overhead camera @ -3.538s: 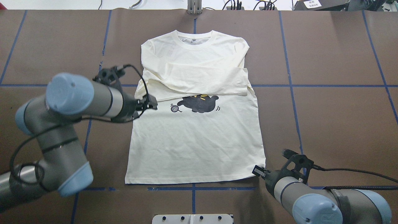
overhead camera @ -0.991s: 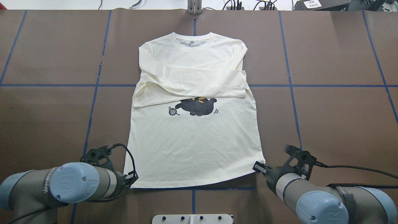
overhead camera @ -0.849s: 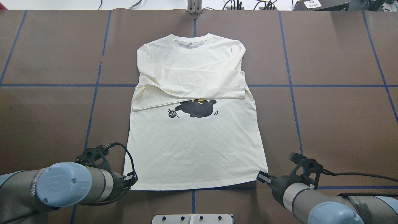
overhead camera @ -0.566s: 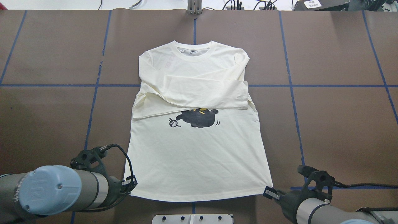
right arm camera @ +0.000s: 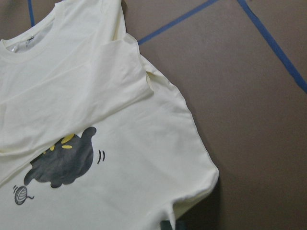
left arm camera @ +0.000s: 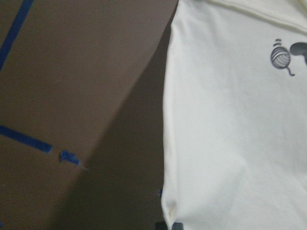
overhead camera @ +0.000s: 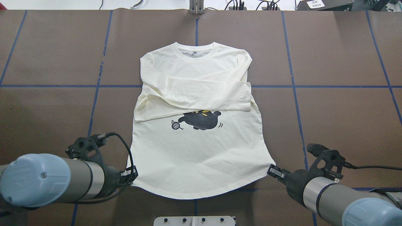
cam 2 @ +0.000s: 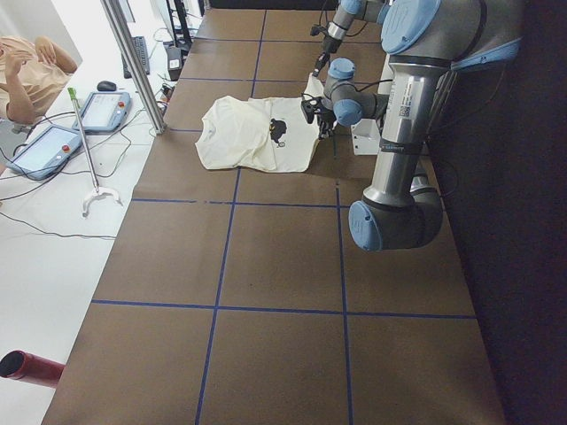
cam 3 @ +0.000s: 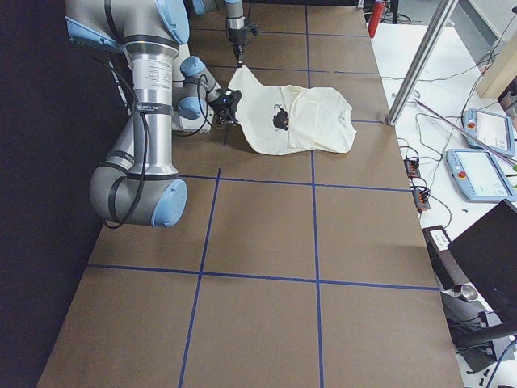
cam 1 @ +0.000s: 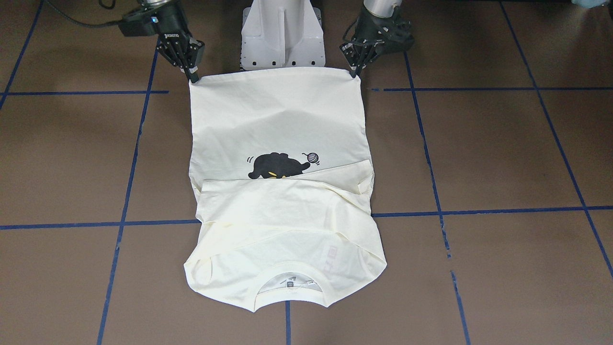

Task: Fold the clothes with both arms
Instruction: 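Lift the hem with both grippers and fold it up to the collar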

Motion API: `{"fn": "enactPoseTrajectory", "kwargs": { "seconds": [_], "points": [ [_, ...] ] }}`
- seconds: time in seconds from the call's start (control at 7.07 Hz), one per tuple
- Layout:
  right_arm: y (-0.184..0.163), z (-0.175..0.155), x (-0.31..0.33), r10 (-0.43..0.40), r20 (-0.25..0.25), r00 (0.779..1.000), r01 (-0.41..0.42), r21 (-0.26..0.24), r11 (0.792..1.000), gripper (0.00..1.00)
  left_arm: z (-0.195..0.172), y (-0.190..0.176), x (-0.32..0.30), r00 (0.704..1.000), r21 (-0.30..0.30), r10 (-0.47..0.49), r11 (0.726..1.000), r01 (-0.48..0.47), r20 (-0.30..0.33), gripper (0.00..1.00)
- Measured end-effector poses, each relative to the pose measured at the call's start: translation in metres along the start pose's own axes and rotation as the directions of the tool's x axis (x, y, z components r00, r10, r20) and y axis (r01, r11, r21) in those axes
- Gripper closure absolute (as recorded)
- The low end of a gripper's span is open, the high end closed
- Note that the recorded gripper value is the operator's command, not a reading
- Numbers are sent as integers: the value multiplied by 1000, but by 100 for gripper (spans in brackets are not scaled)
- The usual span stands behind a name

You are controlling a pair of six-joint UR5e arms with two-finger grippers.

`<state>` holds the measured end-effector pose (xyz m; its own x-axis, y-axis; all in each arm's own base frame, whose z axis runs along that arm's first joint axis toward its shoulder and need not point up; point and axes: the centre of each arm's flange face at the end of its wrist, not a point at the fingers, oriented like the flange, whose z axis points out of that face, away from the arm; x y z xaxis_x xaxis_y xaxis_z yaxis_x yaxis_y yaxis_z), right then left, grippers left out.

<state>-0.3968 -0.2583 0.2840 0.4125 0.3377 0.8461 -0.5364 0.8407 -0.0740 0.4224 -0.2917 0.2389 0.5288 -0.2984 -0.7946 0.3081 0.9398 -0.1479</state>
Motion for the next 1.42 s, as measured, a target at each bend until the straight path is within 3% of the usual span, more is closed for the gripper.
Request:
{"fn": "enactPoseTrajectory", "kwargs": {
  "seconds": [0.14,0.42,0.85,1.13,1.42],
  "points": [
    [-38,33,-21,-22,-25,999,22,12,1000,100,14,-36,8,999,55,34,998,-35,17,100],
    [-118,95,-63,-73,-82,994,77,42,996,100,44,-113,31,1000,150,16,988,-17,7,100],
    [-232,179,-111,-101,-211,972,122,91,988,100,80,-227,20,999,271,33,962,-32,1,100],
    [-264,210,-134,-101,-265,959,131,97,987,100,103,-265,32,999,320,32,947,-28,-8,94],
    [-270,223,-145,-100,-285,953,132,95,987,100,126,-283,45,999,348,34,937,-27,-16,94]
  ]
}}
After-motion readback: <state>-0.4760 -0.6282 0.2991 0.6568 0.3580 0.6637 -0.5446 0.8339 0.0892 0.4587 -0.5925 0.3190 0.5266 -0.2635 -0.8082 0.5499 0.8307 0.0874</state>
